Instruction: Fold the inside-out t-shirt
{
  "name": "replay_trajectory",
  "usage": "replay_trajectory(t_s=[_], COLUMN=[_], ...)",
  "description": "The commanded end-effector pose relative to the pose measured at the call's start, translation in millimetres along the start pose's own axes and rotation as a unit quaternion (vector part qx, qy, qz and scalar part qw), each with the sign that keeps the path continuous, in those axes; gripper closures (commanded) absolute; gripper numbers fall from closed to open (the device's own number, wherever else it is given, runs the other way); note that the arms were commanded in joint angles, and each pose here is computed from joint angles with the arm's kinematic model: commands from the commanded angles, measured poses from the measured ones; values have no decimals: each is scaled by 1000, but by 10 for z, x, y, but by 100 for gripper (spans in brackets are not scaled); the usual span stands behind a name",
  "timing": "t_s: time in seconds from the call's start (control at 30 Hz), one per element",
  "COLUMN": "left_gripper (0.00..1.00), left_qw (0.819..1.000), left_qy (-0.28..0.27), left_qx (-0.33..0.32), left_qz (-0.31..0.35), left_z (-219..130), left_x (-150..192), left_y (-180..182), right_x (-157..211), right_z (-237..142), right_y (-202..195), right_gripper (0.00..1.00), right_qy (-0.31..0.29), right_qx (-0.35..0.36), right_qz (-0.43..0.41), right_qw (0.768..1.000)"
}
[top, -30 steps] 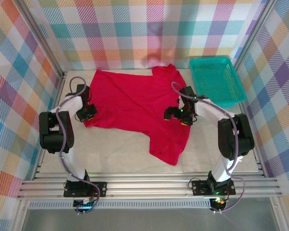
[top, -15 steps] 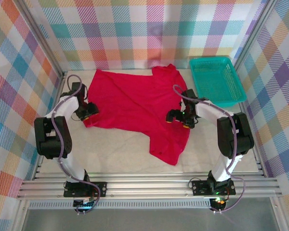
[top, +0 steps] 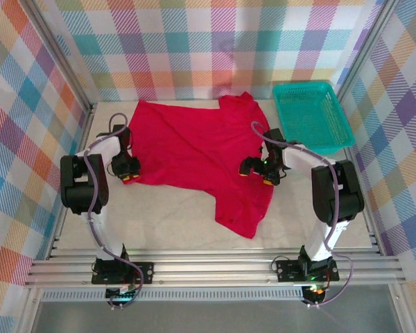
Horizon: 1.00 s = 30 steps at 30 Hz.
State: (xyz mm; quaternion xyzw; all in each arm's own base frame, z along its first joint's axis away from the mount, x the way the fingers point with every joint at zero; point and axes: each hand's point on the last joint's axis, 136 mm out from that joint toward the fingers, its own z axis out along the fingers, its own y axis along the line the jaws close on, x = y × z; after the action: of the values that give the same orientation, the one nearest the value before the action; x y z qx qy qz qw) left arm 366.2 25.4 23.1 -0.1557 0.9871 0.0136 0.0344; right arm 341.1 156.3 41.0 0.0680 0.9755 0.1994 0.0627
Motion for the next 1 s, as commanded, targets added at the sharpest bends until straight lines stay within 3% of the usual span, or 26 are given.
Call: replay_trajectory(t_s=[0.0,0.3,0.6,0.63,0.7,0.87,0.97], left_gripper=[98,100,96,94,71,64,58], left_qw=[999,995,989,988,989,989,990], left_qy=[-3,-49,-42,-47,-58,-89,-101], left_qx=[-50,-77,-128,-130,-119,-86,-41], left_qz=[0,-47,-60,-62,-67,-75,-84], left_z=[-98,-669,-677,-696,-736,-905,-1079], left_x=[-60,-212,-171,-189,-233,-260,-102], left_y=[145,554,817,826,790,672,463], right_x=[29,74,-52,-70,-109,-228,-273], right_z=[96,153,22,1,-45,-210,-378], right_y=[-88,-529,-700,-696,-671,-504,-306], right_gripper=[0,0,0,0,0,0,0], right_qy=[17,34,17,14,6,-13,-26], right_qx=[1,75,116,118,117,97,71], right_qz=[15,33,35,32,28,17,5], right_qw=[1000,996,993,992,993,995,997])
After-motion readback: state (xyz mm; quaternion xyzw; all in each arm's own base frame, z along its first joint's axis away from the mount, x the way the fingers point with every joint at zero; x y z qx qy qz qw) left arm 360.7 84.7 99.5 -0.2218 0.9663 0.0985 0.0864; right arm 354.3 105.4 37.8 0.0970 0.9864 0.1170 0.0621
